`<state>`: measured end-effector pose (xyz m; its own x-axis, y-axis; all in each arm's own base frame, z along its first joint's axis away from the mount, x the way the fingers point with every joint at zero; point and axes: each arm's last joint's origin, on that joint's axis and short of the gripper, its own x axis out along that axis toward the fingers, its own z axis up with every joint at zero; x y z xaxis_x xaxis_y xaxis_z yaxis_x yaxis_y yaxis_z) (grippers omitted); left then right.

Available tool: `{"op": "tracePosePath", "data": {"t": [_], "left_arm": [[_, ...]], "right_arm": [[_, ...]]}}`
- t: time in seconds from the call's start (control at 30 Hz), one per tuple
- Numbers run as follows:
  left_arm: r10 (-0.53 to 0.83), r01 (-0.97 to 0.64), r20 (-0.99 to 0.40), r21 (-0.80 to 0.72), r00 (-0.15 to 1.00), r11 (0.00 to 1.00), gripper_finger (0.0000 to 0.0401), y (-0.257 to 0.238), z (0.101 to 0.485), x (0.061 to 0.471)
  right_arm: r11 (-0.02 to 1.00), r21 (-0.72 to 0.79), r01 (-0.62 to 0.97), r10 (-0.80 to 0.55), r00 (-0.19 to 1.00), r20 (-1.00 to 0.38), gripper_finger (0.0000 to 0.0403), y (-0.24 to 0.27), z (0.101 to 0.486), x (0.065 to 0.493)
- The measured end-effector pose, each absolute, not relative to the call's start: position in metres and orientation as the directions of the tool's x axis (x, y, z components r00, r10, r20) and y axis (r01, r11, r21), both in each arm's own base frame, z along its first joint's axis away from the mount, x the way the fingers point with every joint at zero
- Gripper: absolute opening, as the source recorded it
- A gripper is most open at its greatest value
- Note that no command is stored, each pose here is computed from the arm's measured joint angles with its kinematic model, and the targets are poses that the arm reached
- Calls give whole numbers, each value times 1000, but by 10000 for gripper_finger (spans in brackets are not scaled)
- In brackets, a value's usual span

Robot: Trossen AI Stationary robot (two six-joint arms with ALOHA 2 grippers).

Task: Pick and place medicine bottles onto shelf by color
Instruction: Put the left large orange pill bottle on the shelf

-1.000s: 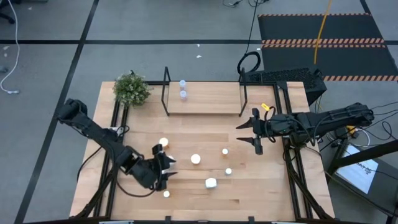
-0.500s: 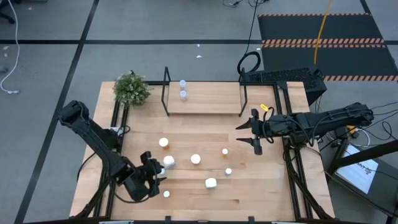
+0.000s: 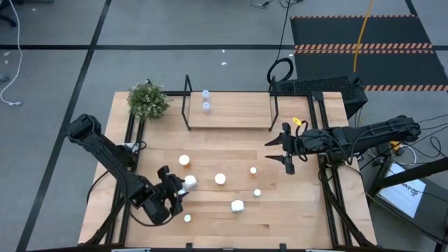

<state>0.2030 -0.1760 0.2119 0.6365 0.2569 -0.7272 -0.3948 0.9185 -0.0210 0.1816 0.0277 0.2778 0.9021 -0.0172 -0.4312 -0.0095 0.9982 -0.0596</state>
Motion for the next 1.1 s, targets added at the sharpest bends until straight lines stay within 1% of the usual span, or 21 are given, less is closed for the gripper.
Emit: {"op": "tracePosePath", "data": {"t": [0.13, 0.3, 0.37, 0.5, 0.67, 0.73, 0.9, 1.1], "left_arm": [[288, -431, -732, -9, 618, 902, 232, -168, 211, 208], [308, -439, -735, 16, 604, 898, 232, -162, 211, 211], [338, -476, -741, 29, 580, 879, 232, -157, 210, 210], [412, -593, -754, 37, 511, 804, 232, -139, 208, 215], [436, -607, -771, 81, 465, 791, 232, -119, 208, 227], [431, -608, -788, 92, 439, 788, 232, -111, 207, 231], [359, -639, -862, 55, 357, 767, 241, -90, 205, 240], [329, -681, -890, 29, 315, 732, 282, -75, 204, 245]], "right_arm": [[998, -61, -10, -17, 902, -432, 203, 28, 278, 182], [998, -61, -10, -17, 902, -432, 203, 28, 278, 182], [998, -61, -10, -17, 902, -432, 203, 28, 278, 182], [998, -61, -10, -17, 902, -432, 203, 28, 278, 182], [998, -61, -10, -17, 902, -432, 203, 28, 278, 182], [998, -61, -10, -17, 902, -432, 203, 28, 278, 182], [998, -65, -11, -18, 902, -432, 203, 28, 278, 182], [998, -65, -11, -18, 902, -432, 203, 28, 278, 182]]}}
